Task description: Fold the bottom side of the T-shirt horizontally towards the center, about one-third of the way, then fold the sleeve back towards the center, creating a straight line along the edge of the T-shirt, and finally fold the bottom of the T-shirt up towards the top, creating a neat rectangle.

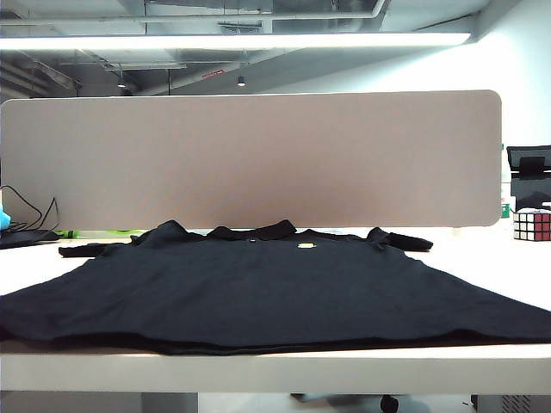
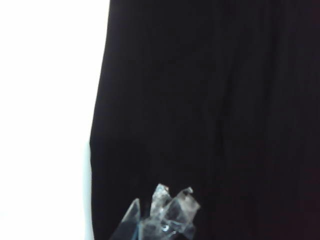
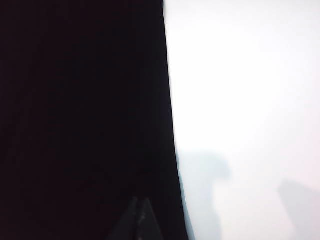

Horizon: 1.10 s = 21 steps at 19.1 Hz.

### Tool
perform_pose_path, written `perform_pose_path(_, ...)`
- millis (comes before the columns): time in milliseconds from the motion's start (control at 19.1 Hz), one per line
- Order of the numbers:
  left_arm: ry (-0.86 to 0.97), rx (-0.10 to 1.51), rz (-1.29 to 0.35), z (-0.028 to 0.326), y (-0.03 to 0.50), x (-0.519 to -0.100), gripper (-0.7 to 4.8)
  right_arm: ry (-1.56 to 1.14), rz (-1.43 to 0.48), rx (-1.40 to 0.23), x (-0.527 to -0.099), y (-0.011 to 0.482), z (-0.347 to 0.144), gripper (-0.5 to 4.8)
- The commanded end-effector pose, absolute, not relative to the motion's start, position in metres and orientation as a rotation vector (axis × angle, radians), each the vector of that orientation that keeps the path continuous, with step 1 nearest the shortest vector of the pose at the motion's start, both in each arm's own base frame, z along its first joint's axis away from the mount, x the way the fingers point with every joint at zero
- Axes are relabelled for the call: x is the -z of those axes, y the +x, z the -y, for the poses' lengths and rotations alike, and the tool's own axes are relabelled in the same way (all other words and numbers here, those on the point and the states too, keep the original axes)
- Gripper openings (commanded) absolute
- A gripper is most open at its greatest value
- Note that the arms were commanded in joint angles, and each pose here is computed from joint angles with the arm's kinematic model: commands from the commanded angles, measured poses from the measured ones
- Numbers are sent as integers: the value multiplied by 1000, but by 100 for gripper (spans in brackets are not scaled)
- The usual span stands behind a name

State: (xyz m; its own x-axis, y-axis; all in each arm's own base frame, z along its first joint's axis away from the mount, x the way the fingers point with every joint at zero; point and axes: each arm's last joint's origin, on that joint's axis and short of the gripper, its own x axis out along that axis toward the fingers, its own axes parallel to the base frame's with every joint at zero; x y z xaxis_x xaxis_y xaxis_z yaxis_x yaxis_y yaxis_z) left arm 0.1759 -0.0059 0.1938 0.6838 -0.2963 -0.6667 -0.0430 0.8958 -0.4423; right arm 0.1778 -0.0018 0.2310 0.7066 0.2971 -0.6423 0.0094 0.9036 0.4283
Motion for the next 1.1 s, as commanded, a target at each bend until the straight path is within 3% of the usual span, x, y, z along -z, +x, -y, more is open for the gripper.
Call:
perform_pose_path(52, -408, 196, -968, 7, 179, -186, 20, 390, -945, -217, -233, 198, 2, -5)
perform_pose_path(105, -405, 191, -1012, 7, 178, -182, 67, 395, -991, -228, -230, 206, 2, -5)
perform_pose_path(261, -430, 151, -1081, 1, 173, -177, 112, 393, -1066, -253, -222, 215, 2, -3)
perform_pose_path(366, -462, 117, -1108, -6, 169, -175, 186, 380, -1108, -264, -215, 217, 2, 5)
perform_pose_path(575, -516, 148, -1105, -11, 169, -175, 195, 363, -1174, -276, -202, 223, 3, 132)
perform_pose_path(679, -529, 160, -1129, -11, 171, -171, 198, 371, -1207, -273, -194, 227, 3, 154)
perform_pose_path(784, -560, 186, -1173, -11, 174, -164, 251, 383, -1247, -274, -185, 231, 3, 190)
perform_pose_path(836, -576, 197, -1194, -10, 176, -160, 251, 392, -1265, -282, -181, 232, 3, 214)
perform_pose_path(1097, -587, 197, -1241, -11, 180, -151, 251, 410, -1317, -282, -166, 239, 3, 224)
